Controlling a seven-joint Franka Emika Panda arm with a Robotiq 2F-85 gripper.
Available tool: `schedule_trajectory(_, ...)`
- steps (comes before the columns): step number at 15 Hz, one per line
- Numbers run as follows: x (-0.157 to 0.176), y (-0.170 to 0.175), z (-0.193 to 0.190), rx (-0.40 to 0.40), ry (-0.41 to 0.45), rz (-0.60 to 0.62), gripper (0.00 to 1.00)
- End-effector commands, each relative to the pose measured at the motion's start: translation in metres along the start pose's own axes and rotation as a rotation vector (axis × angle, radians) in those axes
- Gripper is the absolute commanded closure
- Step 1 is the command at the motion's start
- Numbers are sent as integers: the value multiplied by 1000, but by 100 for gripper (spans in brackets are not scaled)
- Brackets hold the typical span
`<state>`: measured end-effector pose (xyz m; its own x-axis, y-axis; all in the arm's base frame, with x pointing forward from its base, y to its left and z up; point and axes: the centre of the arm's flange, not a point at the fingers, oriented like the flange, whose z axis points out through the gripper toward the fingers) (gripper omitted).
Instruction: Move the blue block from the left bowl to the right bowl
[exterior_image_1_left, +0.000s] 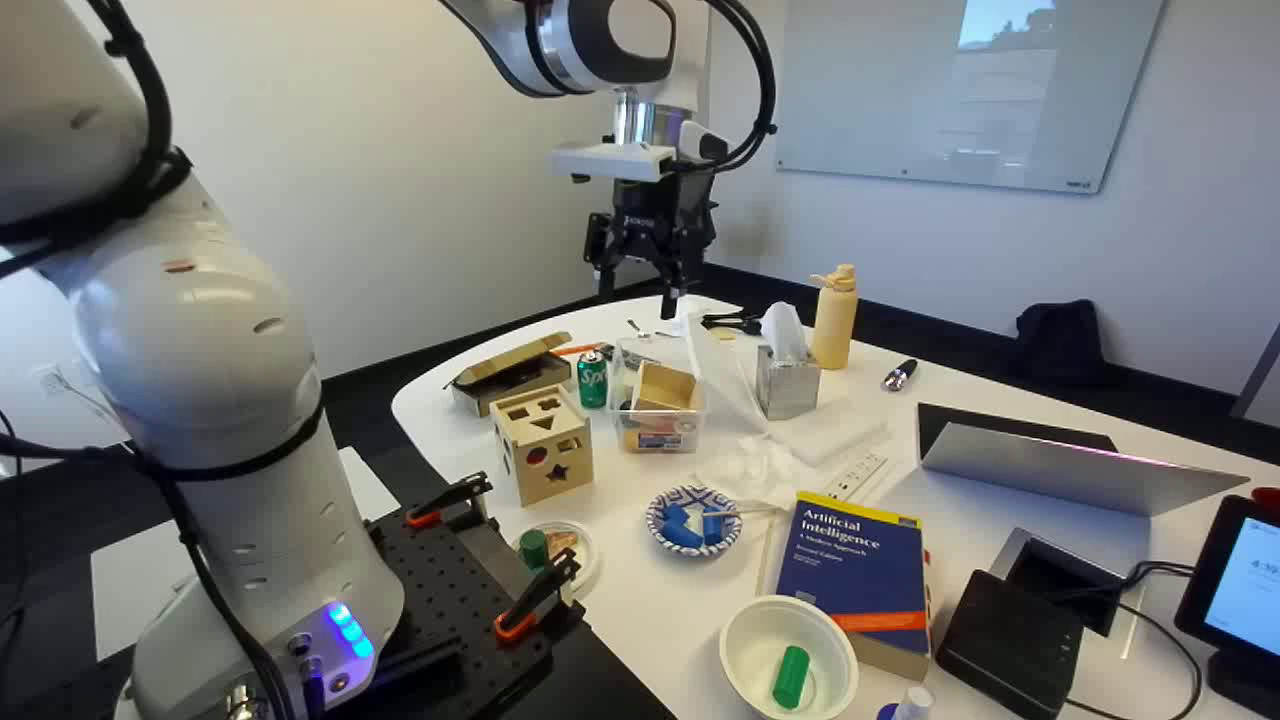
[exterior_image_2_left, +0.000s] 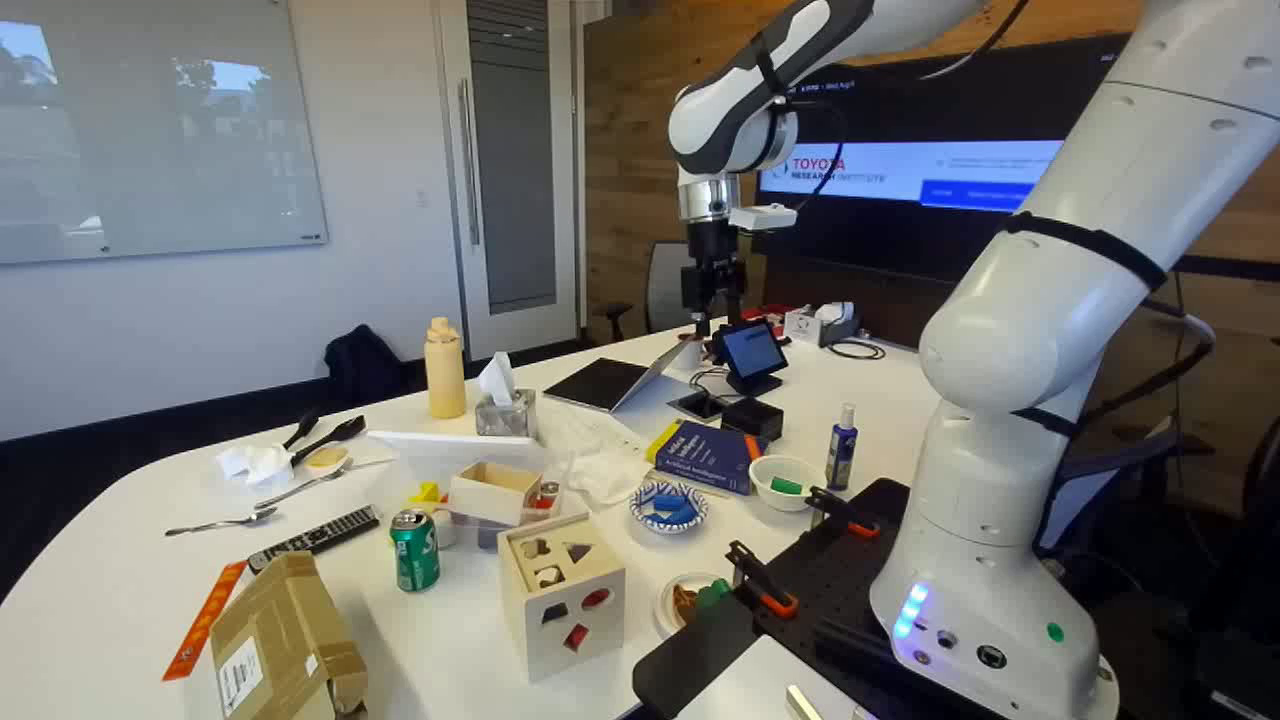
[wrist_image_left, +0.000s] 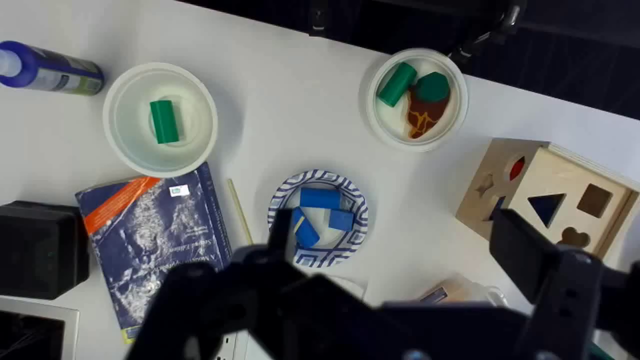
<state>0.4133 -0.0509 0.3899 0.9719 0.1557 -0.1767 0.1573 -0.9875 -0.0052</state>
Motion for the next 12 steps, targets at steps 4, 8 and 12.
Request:
schedule_trajectory(4, 38, 10, 61, 28, 0, 85, 0)
schedule_trajectory(8, 79, 16, 144, 39, 62, 233, 0)
schedule_trajectory(12, 113, 25, 222, 58, 48, 352, 0)
